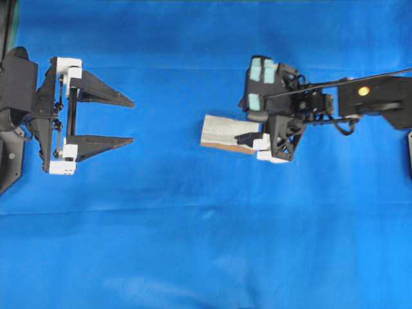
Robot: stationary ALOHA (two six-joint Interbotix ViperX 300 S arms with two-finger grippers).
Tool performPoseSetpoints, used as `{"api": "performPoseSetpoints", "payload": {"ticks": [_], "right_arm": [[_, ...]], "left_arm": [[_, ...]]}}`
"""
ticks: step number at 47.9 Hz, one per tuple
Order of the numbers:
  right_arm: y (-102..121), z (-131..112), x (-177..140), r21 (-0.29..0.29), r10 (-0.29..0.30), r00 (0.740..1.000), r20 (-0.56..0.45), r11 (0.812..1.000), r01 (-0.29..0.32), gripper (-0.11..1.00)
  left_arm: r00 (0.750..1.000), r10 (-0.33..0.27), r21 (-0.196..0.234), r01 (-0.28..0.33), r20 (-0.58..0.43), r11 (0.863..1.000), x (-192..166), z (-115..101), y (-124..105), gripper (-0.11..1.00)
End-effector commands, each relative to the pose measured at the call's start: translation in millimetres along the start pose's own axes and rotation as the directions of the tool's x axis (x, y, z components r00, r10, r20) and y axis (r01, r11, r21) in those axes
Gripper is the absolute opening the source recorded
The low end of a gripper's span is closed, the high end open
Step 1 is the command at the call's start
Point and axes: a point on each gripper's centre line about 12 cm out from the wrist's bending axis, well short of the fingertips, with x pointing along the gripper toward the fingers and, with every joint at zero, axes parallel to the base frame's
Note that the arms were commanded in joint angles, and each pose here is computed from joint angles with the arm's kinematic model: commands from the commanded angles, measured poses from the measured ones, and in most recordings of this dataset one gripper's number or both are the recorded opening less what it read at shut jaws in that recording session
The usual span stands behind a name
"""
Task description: Hand over the sponge with the left arm and wipe it with the right arm.
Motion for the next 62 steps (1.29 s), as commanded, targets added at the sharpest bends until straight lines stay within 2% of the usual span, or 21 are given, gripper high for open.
{"api": "performPoseSetpoints", "payload": {"ticks": [1,10,18,45,54,62], "right_arm": [[1.0,19.4,-24.5,-0.004,0.002,0.997,0.075,1.000,-0.002,0.74],[1.7,31.7,-55.8,-0.007,0.006,0.988,0.155,1.000,-0.005,0.74],[3.5,31.4,-73.9,-0.005,0.012,0.981,0.193,1.000,-0.011,0.74],[4.7,28.5,-82.6,-0.004,0.017,0.977,0.211,1.000,-0.017,0.74],[3.4,30.1,-114.6,-0.002,0.016,0.963,0.270,1.000,-0.016,0.74],[0.9,18.7,-148.6,0.003,0.014,0.943,0.332,1.000,-0.015,0.74]], "left_arm": [[1.000,-0.002,0.001,0.002,0.022,1.000,-0.4,5.8,-0.6,0.68],[1.000,-0.002,0.001,0.002,0.022,1.000,-0.4,5.8,-0.6,0.68],[1.000,-0.002,0.001,0.002,0.020,1.000,-0.4,5.6,-0.6,0.68],[1.000,-0.002,-0.012,0.002,0.023,1.000,-2.0,6.3,-0.6,0.68],[0.999,-0.002,-0.006,0.003,0.054,1.000,-16.7,14.8,-0.3,0.68],[0.998,-0.004,-0.008,0.005,0.068,1.000,-38.4,20.7,-0.2,0.68]]}}
